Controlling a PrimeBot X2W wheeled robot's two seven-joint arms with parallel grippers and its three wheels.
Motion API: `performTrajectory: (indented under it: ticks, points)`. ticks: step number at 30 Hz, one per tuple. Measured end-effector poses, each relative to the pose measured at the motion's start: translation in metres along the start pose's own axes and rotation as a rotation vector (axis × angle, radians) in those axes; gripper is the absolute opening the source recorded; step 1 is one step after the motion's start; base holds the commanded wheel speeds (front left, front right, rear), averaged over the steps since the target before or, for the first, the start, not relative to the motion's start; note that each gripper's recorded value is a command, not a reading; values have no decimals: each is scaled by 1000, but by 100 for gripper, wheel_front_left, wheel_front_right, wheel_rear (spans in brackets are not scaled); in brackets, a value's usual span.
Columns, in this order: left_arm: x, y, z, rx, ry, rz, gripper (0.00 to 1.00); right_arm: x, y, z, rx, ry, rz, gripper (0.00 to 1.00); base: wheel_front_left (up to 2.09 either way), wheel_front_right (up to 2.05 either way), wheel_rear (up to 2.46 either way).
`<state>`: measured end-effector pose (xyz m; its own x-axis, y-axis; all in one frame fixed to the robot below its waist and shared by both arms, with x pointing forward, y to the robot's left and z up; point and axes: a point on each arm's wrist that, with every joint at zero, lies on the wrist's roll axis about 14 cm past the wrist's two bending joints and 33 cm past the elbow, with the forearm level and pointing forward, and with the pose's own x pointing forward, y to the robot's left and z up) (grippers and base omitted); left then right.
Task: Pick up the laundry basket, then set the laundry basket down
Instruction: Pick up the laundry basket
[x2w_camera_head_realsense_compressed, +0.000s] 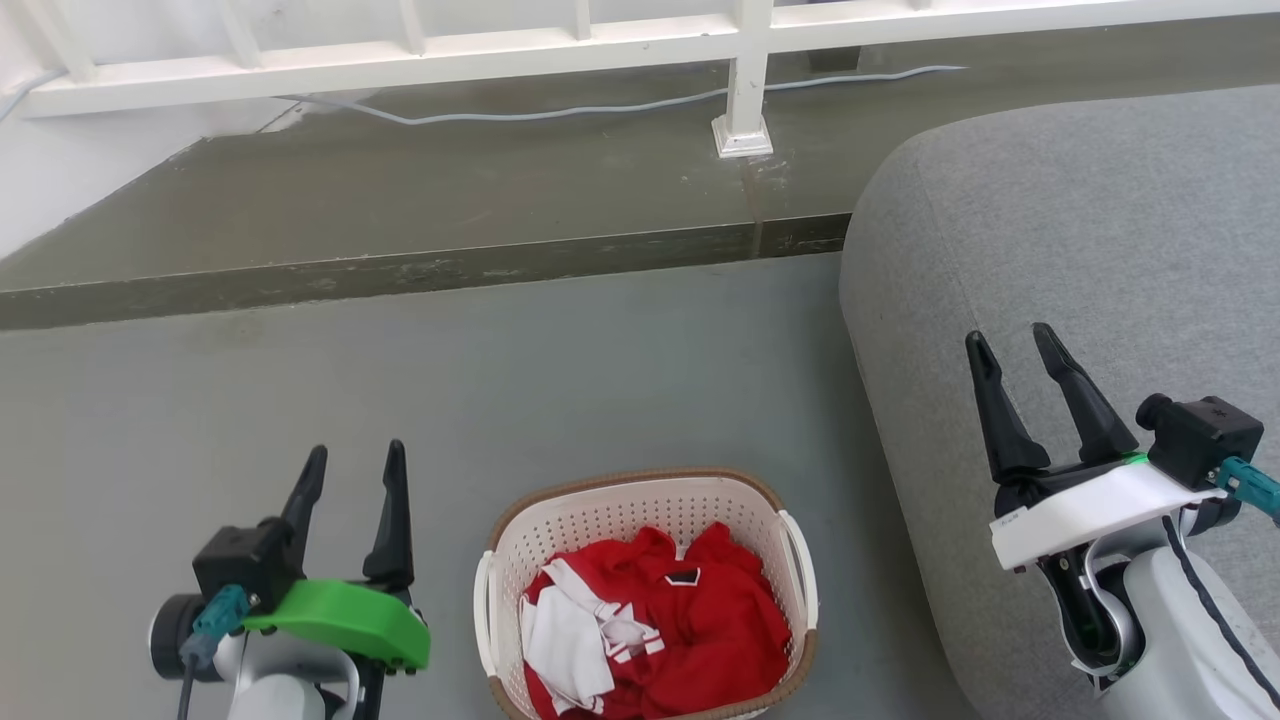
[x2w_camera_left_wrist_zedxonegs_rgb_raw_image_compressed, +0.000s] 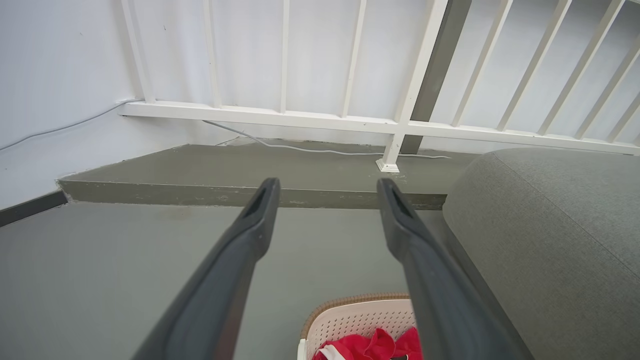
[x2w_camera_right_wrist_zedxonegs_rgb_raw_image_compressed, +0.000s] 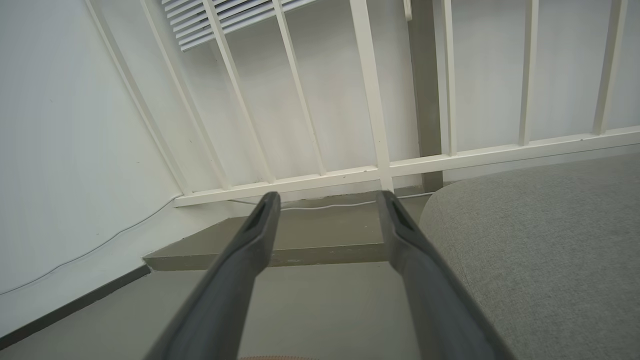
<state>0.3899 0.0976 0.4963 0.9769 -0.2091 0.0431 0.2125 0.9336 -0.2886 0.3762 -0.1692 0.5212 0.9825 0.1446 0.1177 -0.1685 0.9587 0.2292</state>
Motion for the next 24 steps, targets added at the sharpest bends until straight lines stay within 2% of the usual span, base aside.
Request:
performTrajectory:
  ticks: [15,24]
  points:
    - [-4,-3,-4,-9,8,-5,100,-1,-2,-2,5,4,-8,100,0,0,0]
    - [2,-7,-17,-23,43,-18,100,1,-8,-27,20,74,-30,100,0,0,0]
